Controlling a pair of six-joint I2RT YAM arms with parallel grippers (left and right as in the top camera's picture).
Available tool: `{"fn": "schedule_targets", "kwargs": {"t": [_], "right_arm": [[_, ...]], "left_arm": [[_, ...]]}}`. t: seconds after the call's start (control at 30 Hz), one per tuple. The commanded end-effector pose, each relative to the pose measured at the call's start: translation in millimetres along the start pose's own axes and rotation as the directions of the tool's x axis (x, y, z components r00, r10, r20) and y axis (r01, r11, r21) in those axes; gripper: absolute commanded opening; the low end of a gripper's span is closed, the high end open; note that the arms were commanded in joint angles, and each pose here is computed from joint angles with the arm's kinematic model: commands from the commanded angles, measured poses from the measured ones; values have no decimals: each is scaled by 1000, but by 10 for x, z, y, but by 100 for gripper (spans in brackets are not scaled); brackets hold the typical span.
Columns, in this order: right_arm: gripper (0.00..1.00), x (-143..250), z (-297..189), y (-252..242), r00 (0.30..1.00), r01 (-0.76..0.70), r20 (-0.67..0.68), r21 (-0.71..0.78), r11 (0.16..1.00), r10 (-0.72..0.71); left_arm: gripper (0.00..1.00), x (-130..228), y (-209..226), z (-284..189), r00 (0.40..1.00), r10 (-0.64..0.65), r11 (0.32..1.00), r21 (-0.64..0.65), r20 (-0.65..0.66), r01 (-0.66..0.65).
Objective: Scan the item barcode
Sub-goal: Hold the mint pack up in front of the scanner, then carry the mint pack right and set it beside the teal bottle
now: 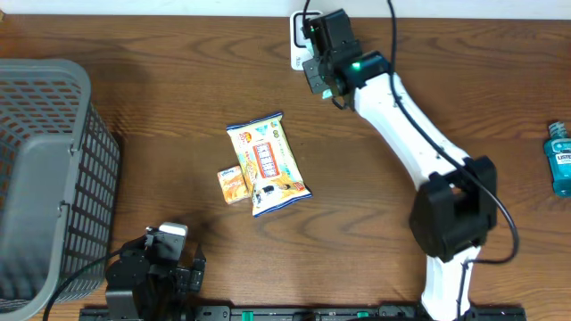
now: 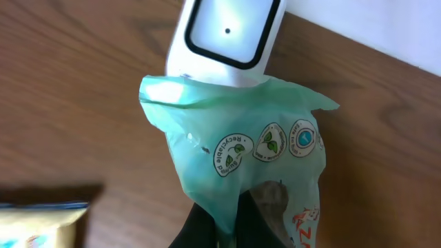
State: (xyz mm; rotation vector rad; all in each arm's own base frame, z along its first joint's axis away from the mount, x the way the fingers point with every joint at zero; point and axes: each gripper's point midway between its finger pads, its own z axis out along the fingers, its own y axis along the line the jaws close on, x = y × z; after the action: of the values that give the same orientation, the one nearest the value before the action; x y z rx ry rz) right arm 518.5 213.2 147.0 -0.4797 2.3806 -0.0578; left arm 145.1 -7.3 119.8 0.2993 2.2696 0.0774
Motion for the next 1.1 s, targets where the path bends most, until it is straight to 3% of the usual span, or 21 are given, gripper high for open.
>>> {"fn": "schedule_targets", "kwargs": {"t": [0.0,0.4,0.73,1.07], "right_arm": [[1,-63,176,-147,999,50,15,87,995,-52],[1,-493,855,-151,995,19,99,108,994,-30],[1,-403,1070,-210,999,22,45,144,989,-29],[1,-254,939,-502,977,-207,-7,203,957,213]], "left_arm": [[98,12,14,4,1000,-17,1000,-8,-4,17],[98,13,14,4,1000,-17,1000,-8,-5,17],[98,13,14,4,1000,-17,1000,-8,-5,17],[98,12,14,4,1000,-17,1000,-8,-4,17]]}}
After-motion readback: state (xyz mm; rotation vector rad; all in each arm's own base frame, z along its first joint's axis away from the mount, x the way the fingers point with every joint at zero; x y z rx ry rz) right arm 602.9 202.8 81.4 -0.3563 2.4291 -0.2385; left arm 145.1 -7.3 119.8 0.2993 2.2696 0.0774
